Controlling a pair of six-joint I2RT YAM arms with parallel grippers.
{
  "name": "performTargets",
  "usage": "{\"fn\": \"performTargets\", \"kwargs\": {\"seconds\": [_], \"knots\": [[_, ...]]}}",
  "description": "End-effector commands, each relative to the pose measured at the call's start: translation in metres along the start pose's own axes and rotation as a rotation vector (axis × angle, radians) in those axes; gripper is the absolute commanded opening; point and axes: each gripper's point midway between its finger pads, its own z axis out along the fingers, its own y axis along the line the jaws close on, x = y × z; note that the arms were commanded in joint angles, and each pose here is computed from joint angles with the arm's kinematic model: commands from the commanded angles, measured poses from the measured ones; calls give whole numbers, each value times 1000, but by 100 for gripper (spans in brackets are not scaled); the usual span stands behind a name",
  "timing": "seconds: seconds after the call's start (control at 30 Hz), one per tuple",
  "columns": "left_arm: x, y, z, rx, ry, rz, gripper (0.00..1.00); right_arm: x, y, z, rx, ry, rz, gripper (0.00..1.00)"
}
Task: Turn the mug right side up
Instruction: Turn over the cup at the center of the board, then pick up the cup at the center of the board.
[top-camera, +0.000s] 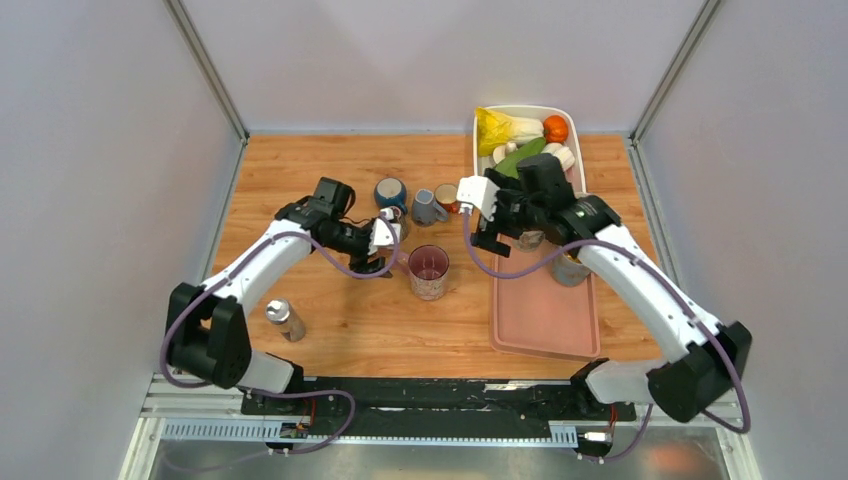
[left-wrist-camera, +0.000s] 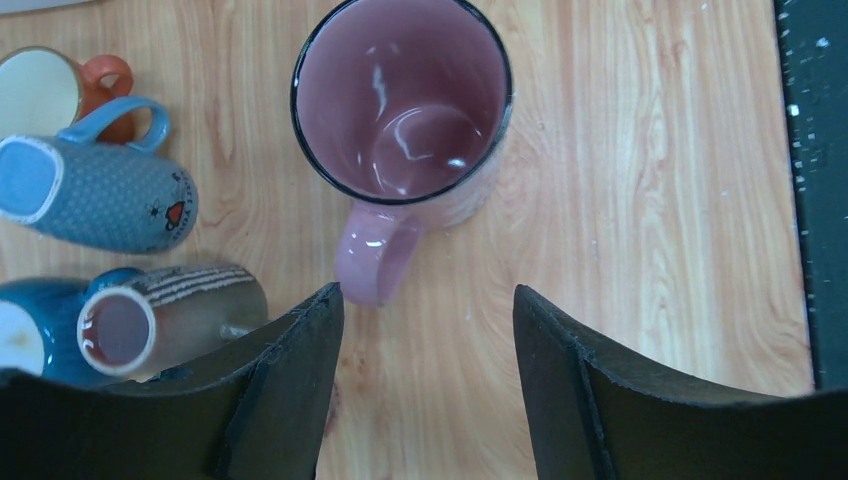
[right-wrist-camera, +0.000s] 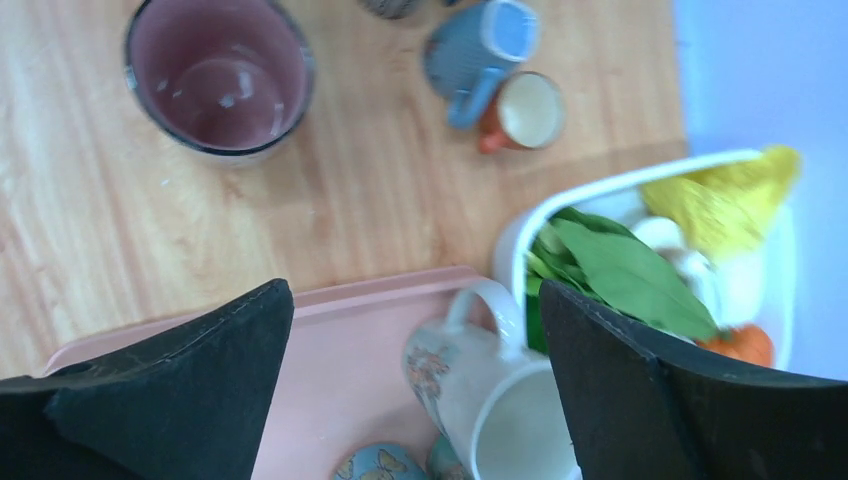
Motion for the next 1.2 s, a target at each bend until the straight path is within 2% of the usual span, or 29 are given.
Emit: {"fn": "performTargets", "kwargs": {"seconds": [0.0,0.3,0.57,0.73,0.83,1.03,1.1,1.13,1.17], "knots": [[-9,21,17,27,18,138,69,-16,-35,-30,243,-123,96,100],[19,41,42,88,117,154,64,-1,-34,-43,303,-107,181,100],[34,18,60,143,132,144,55,6,-40,-46,327,-98,218,100],[42,10,74,112,177,116,50,5,-39,-45,321,-107,232,98],[50,6,83,116,204,86,41,4,-41,-45,324,-108,231,98],[47,12,87,39,199,33,31,4,-41,-45,324,-109,232,98],[44,15,87,22,191,13,21,4,-41,-45,323,-110,234,98],[41,15,86,21,186,-4,11,5,-41,-45,324,-108,236,98],[38,15,85,18,180,-19,6,4,-41,-45,326,-109,235,98]]}}
